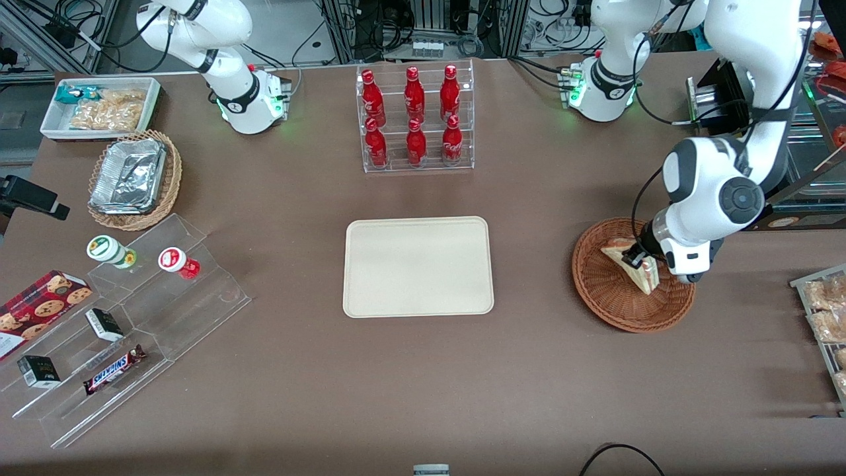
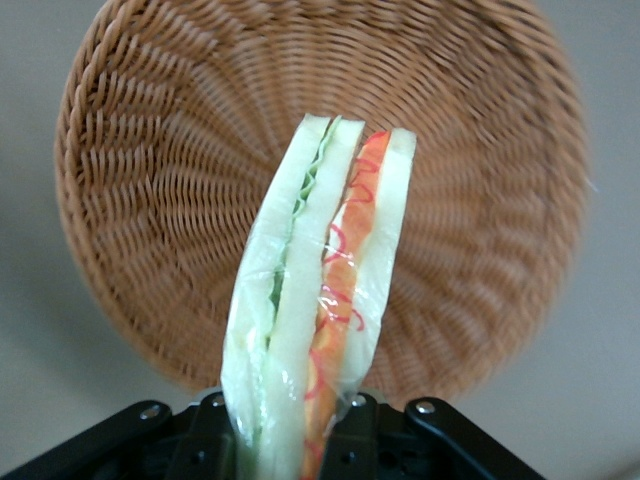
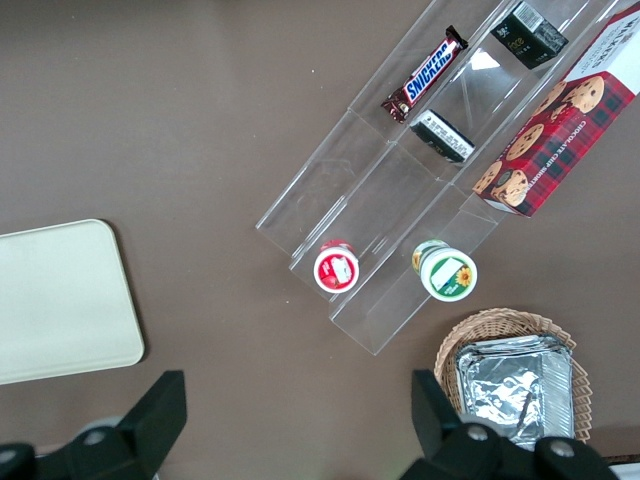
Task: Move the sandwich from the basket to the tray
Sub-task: 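Lower the left gripper and close it on the sandwich's edge, then lift the sandwich and carry it over the cream tray, then lower the sandwich onto the tray and open the left gripper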
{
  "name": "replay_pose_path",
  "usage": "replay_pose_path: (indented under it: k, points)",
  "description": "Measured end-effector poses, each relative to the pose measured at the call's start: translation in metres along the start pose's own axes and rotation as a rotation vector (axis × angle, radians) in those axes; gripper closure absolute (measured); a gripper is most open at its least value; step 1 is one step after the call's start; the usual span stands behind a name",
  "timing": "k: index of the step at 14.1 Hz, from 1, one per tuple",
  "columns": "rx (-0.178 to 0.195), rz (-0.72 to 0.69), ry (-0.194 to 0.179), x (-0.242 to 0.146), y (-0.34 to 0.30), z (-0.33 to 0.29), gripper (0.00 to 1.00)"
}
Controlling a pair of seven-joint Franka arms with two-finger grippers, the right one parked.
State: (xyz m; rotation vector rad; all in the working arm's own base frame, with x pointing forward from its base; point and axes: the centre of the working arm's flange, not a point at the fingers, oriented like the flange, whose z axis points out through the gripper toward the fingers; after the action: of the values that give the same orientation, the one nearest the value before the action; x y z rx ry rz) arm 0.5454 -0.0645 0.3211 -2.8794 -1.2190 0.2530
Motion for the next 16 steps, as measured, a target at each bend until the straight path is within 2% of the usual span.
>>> replay_pose_path:
  k: [2,4,5,10,14,16]
  points:
    - [-0.004,0.125,0.006,-0.027,0.032,-0.028,0.74]
    - [-0.005,0.249,0.014,-0.062,0.067,-0.033,0.81]
    - [0.000,0.309,0.014,-0.078,0.085,-0.028,0.84]
    - [0.024,0.546,0.001,-0.171,0.184,0.019,0.84]
    - [0.023,0.630,0.007,-0.274,0.250,0.056,0.84]
    - [0.013,0.639,0.011,-0.311,0.273,0.070,0.84]
